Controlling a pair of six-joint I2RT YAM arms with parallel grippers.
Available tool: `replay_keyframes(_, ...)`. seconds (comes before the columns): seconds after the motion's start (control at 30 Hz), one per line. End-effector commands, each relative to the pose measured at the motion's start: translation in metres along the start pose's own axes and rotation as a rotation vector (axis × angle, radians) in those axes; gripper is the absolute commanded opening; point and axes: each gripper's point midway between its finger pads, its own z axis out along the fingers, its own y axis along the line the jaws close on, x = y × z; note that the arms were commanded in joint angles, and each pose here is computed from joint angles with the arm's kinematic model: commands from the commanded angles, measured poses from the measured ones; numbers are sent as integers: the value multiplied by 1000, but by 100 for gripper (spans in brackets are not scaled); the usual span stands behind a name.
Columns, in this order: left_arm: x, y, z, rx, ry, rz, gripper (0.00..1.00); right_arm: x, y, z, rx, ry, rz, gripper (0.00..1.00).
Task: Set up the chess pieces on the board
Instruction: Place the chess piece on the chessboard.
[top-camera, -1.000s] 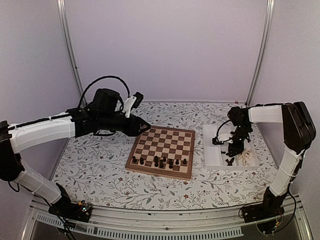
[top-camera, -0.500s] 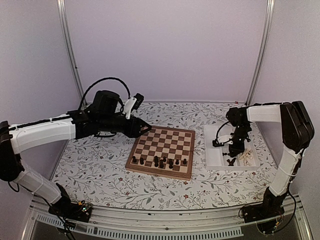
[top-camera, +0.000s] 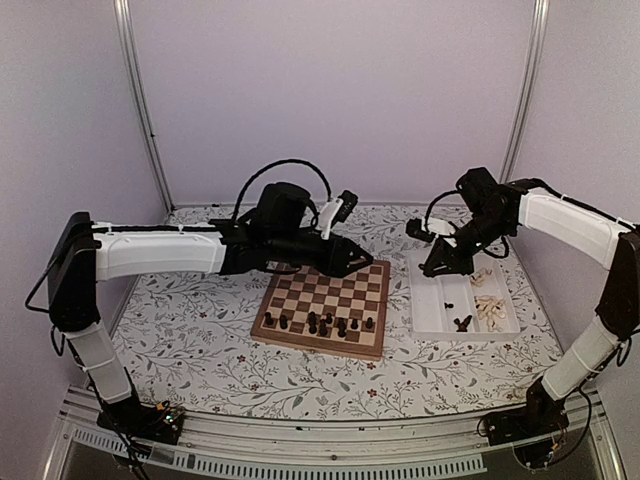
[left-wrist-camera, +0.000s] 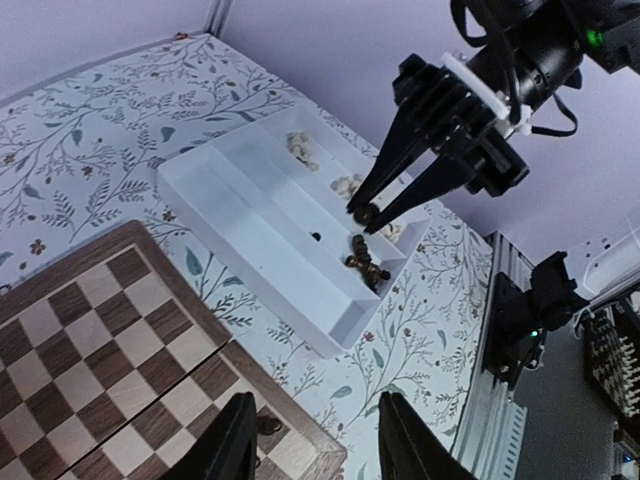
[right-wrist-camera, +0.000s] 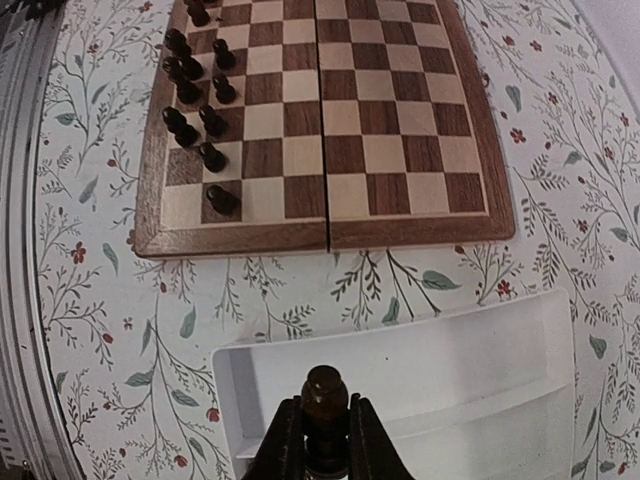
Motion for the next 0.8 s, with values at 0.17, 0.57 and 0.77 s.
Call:
replay_keyframes(0.17,-23,-55,39,216,-36,-25,43,-77,50,-12,-137,-266,-103,11)
replay_keyframes(0.57,-6,-62,58,285,23,-57,39,-88,62,-17,-172,-328,-112,12)
replay_keyframes(0.77,-3,-64,63,298,33,-57,32,-89,65,-17,-177,-327,-115,12)
